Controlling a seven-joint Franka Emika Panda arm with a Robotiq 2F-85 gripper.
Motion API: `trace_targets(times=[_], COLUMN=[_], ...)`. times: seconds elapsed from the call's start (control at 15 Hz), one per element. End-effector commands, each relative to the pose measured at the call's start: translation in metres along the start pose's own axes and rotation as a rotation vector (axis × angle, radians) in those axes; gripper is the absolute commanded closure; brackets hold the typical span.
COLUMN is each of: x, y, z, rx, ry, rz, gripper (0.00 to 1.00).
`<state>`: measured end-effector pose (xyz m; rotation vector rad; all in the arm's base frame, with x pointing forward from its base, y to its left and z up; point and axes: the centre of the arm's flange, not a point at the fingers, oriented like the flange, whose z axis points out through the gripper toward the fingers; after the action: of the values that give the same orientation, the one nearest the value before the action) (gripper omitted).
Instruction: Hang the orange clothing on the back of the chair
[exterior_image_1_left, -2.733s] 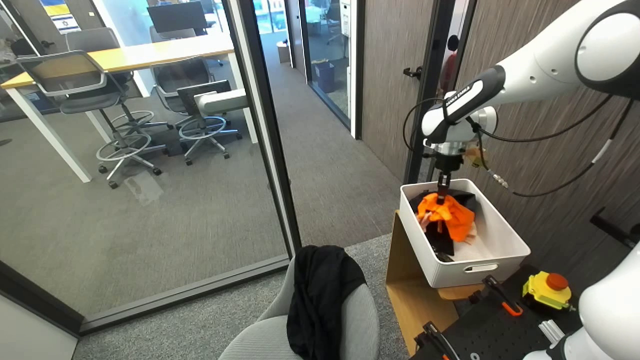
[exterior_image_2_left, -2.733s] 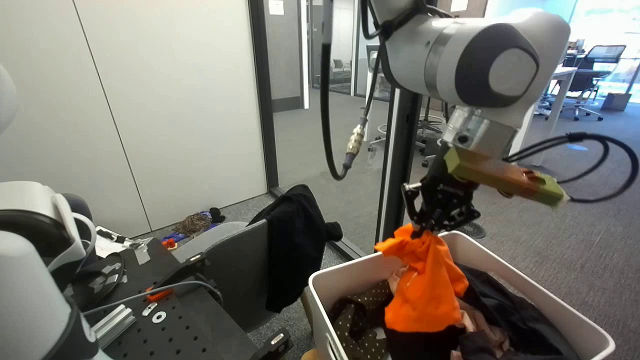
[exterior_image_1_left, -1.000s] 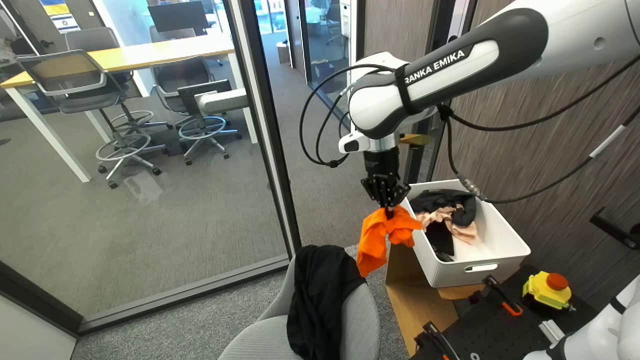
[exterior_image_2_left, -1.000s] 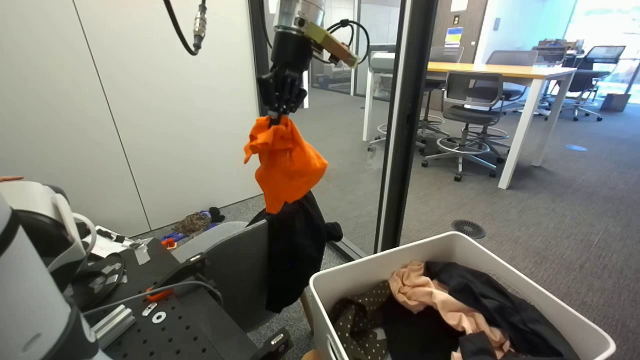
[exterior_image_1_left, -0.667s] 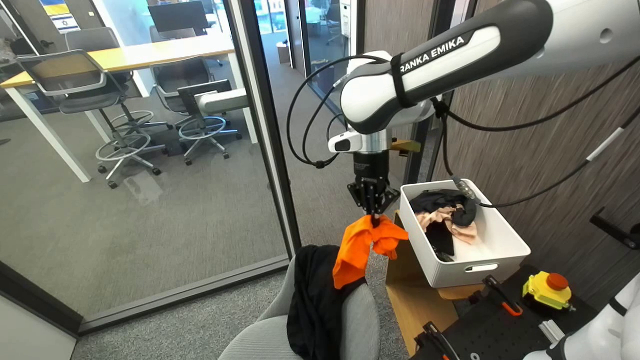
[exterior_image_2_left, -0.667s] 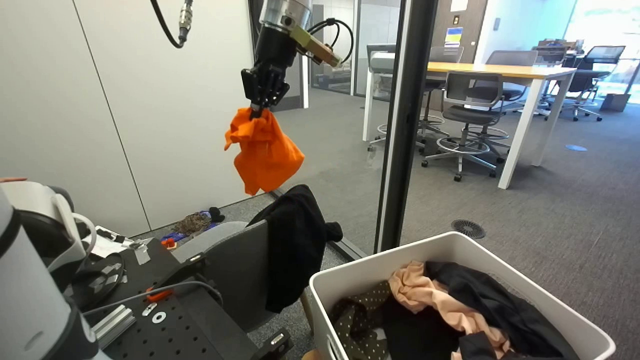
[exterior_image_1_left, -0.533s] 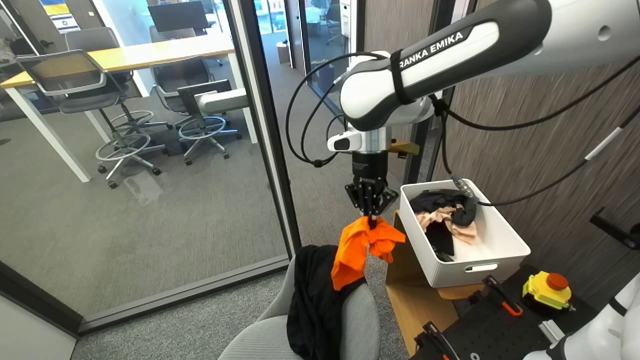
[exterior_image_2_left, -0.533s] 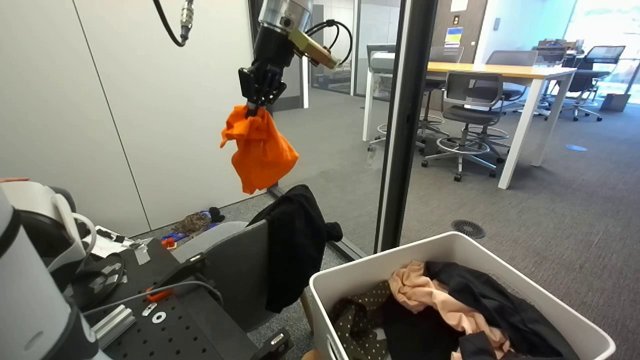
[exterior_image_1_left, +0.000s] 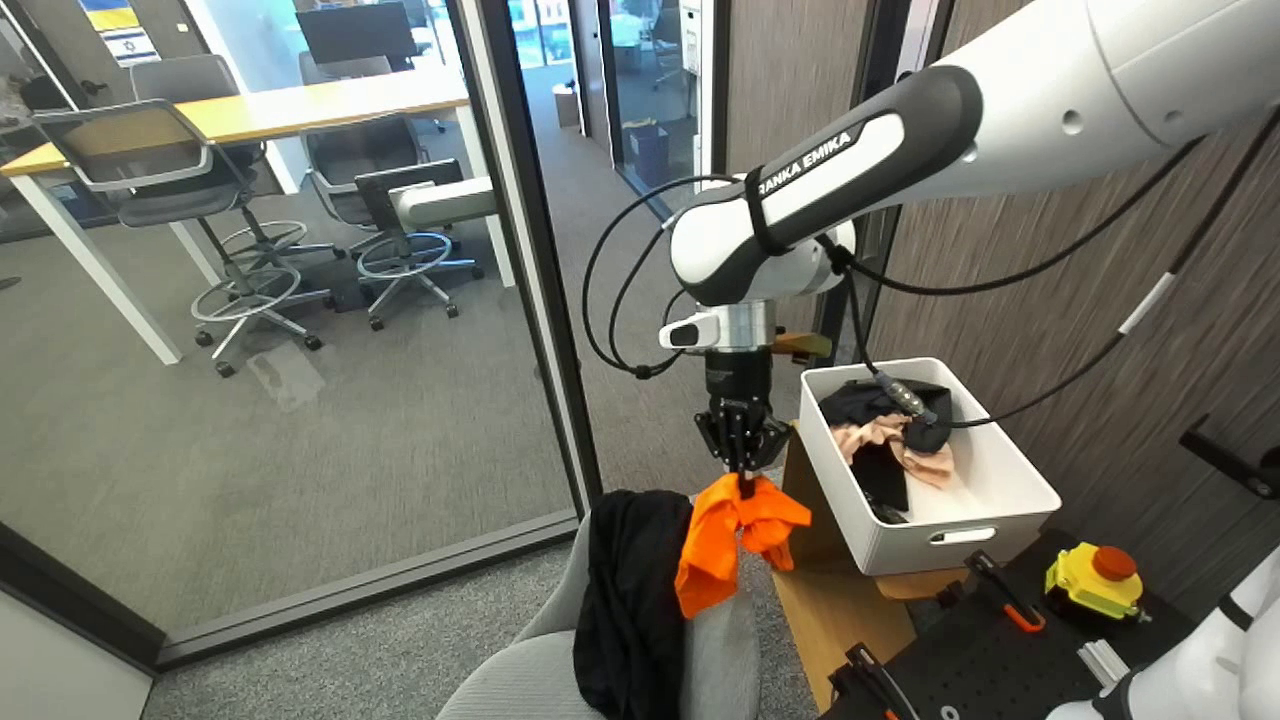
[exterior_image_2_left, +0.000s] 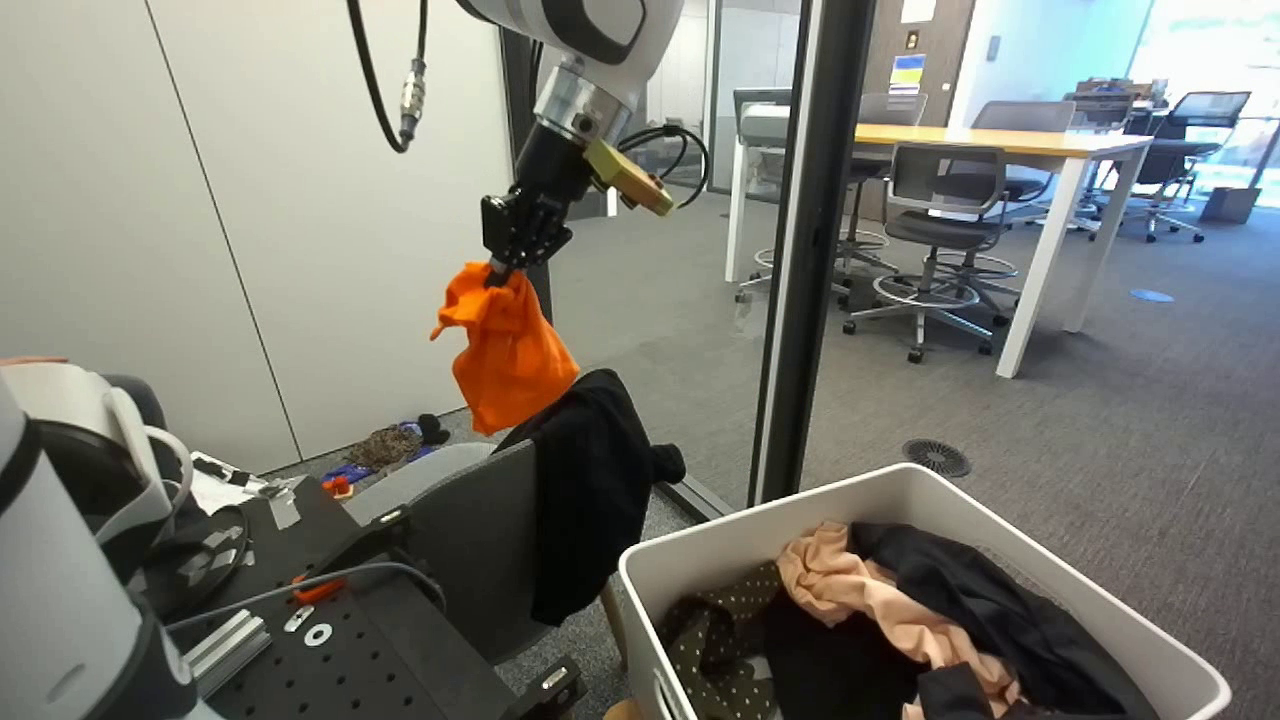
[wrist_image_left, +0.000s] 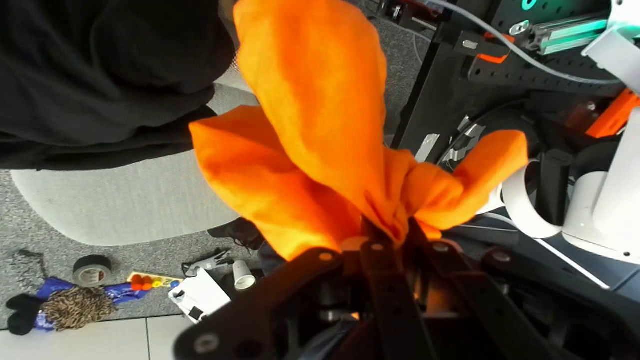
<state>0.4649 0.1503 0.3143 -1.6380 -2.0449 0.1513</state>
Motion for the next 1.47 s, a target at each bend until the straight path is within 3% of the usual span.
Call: trace_targets(times=[0.0,0.8,1.4], x=[-0.011,-0.082,-0.069], y=[0.032,0.113,0.118], z=[0.014,0.052,0.104], rx=[0.038,0.106,0.116], ry=[0.055,0.156,0.088], rz=[-0.028,-0.08,-0.085], gripper=[0.92,0.92,0.92])
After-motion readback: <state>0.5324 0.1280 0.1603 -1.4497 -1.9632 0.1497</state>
